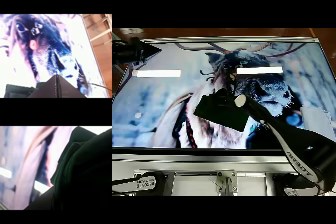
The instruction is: Fold the shirts.
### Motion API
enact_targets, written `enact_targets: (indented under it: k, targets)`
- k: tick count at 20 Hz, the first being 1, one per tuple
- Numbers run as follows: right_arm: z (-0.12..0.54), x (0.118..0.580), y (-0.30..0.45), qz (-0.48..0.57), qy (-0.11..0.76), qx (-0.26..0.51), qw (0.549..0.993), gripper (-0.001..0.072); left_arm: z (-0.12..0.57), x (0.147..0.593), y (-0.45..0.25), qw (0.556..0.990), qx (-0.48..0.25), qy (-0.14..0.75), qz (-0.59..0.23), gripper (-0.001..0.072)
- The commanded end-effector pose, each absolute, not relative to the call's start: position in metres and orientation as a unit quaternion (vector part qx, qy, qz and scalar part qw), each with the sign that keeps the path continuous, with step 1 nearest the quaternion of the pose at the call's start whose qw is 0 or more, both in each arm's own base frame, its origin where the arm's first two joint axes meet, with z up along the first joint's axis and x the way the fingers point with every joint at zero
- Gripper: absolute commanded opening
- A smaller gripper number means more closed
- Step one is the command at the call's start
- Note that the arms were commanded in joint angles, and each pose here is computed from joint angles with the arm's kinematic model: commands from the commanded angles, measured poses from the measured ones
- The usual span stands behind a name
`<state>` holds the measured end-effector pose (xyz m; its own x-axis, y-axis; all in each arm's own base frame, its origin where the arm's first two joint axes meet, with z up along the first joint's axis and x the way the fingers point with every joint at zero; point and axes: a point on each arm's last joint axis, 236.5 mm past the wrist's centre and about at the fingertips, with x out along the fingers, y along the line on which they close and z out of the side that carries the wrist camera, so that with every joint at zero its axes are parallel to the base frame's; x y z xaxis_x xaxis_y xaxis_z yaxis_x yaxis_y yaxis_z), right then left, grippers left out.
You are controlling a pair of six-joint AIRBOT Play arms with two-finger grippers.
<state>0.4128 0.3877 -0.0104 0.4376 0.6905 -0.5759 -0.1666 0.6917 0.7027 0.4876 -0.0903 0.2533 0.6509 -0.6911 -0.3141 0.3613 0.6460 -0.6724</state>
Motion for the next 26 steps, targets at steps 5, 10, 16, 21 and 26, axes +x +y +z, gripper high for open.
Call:
enact_targets:
  k: [5,10,16,21,26]
  targets:
    - [-0.019,0.418,0.415,0.241,0.456,0.371,0.773,0.0627,0.248,0.467,-0.127,0.849,-0.260,0.302,-0.346,0.0039]
    - [0.000,0.395,0.331,0.306,0.531,0.205,0.763,0.0626,0.225,0.467,-0.139,0.842,-0.252,0.328,-0.346,0.0039]
    - [-0.047,0.329,0.108,0.069,0.732,0.168,0.656,0.0629,0.219,0.467,-0.122,0.845,-0.250,0.335,-0.332,0.0039]
    - [-0.083,0.357,0.173,0.105,0.645,0.345,0.674,0.0678,0.219,0.467,-0.122,0.845,-0.249,0.336,-0.332,0.0039]
    - [-0.109,0.365,0.221,0.130,0.633,0.384,0.659,0.0678,0.218,0.463,-0.125,0.841,-0.248,0.342,-0.338,0.0040]
